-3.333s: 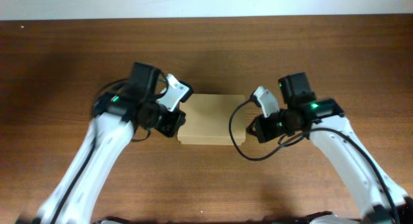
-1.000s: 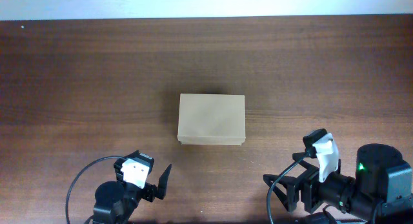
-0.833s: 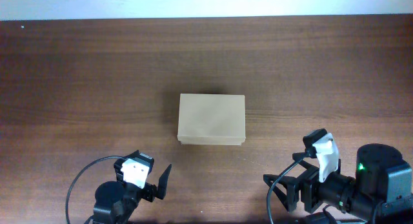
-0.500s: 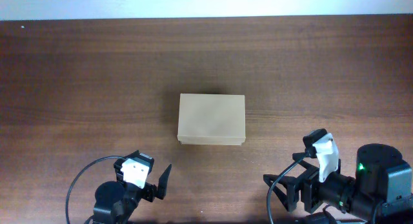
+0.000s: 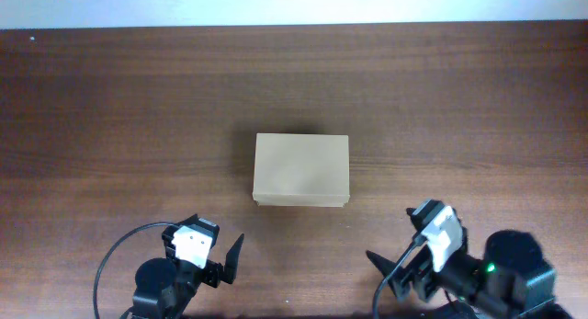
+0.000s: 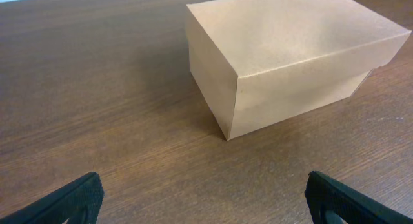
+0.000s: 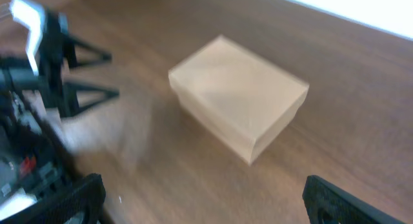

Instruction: Pack container

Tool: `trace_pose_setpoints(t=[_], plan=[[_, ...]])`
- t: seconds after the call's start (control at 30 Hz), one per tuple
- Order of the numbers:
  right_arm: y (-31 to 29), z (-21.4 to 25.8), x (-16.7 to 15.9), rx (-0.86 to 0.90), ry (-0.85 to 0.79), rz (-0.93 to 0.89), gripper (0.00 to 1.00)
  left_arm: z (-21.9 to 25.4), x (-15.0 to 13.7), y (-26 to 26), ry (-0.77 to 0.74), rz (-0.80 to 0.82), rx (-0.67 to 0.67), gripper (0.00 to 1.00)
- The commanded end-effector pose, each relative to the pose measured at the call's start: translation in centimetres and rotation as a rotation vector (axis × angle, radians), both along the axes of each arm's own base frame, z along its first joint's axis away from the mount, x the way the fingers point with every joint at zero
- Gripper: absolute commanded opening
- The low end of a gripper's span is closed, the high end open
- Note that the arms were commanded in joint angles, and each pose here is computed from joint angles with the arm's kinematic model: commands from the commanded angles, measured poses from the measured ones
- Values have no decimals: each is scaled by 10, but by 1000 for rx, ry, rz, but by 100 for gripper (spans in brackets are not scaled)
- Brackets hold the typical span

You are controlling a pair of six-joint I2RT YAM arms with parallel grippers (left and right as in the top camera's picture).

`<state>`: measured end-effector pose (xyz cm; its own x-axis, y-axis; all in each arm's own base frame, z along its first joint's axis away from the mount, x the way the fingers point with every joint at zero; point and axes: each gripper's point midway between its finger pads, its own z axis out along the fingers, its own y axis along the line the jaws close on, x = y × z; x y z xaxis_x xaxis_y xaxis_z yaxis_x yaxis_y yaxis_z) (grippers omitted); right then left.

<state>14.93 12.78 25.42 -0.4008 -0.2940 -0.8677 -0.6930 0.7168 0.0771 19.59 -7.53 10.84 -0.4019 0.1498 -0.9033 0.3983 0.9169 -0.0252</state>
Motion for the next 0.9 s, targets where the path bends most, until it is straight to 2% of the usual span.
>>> trace_pose_setpoints(t=[0.0, 0.27, 0.37, 0.87], plan=[[-2, -34, -1, -51, -33, 9, 99, 0, 1, 3, -5, 18, -2, 100], [-2, -136, -4, -65, 1, 15, 99, 0, 1, 3, -5, 18, -2, 100], [-1, -156, -1, -44, -2, 7, 99, 0, 1, 3, -5, 18, -2, 99], [0, -162, 3, -14, -17, -13, 99, 0, 1, 3, -5, 18, -2, 100]])
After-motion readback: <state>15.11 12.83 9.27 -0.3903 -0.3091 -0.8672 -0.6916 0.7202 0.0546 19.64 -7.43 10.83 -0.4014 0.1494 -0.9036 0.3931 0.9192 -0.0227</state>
